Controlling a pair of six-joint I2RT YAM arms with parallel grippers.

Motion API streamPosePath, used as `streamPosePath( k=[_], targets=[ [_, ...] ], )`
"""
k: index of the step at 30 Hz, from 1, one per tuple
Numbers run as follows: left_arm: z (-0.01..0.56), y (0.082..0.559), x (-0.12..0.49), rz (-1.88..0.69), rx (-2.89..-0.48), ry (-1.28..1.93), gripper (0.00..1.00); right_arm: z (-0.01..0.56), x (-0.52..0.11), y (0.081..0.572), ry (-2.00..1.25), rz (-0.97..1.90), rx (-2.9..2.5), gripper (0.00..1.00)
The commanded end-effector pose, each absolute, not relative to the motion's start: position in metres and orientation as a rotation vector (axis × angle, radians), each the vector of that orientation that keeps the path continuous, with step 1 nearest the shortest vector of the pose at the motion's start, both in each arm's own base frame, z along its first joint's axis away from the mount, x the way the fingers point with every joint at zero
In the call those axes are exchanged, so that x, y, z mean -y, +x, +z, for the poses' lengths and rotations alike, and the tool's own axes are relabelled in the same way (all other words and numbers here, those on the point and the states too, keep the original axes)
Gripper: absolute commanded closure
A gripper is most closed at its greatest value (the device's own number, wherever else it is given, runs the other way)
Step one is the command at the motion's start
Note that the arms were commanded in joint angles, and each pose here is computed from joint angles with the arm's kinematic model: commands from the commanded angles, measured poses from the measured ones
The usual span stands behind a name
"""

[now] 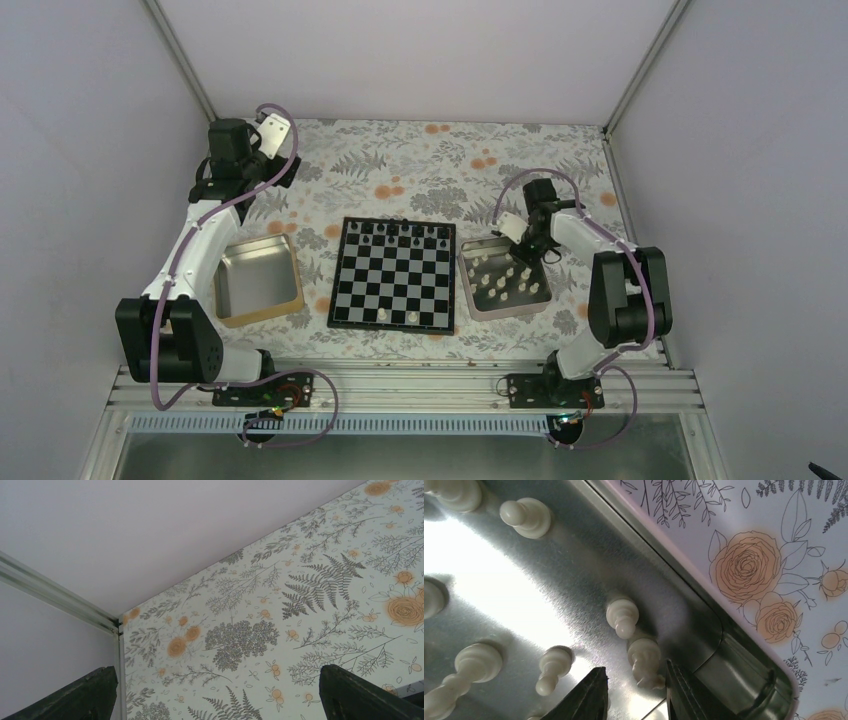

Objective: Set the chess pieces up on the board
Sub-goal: Pick up the chess piece from the storage box.

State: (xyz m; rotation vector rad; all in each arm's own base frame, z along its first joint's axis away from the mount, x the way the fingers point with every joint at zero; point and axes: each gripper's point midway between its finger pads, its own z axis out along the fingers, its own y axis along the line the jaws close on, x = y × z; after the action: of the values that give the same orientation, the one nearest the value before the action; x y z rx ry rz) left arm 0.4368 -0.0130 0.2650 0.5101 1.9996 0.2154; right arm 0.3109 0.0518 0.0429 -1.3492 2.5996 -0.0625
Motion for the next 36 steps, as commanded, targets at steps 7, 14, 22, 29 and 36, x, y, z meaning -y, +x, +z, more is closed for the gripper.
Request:
streamPosePath(
  k=[7, 14, 22, 29, 36],
  targets=[
    [0.268, 0.439, 0.015, 0.221, -1.982, 0.516, 0.0, 0.037, -0.047, 0.326, -1.36, -0.092, -2.588, 0.74],
    [0.266, 0.439, 0.015, 0.218, -1.986, 0.52, 0.0, 0.041, -0.043, 0.328, -1.355, -0.108, -2.592, 0.79],
    [0.268, 0.439, 0.016, 0.217, -1.981, 0.522, 0.0, 0.051, -0.046, 0.326, -1.357, -0.071, -2.591, 0.93],
    [0.27, 0.437, 0.016, 0.211, -1.976, 0.521, 0.0, 0.091, -0.052, 0.324, -1.352, -0.08, -2.563, 0.95],
    [0.275, 0.436, 0.016, 0.212, -1.966, 0.517, 0.0, 0.138, -0.105, 0.31, -1.446, -0.04, -2.436, 0.94]
  ],
)
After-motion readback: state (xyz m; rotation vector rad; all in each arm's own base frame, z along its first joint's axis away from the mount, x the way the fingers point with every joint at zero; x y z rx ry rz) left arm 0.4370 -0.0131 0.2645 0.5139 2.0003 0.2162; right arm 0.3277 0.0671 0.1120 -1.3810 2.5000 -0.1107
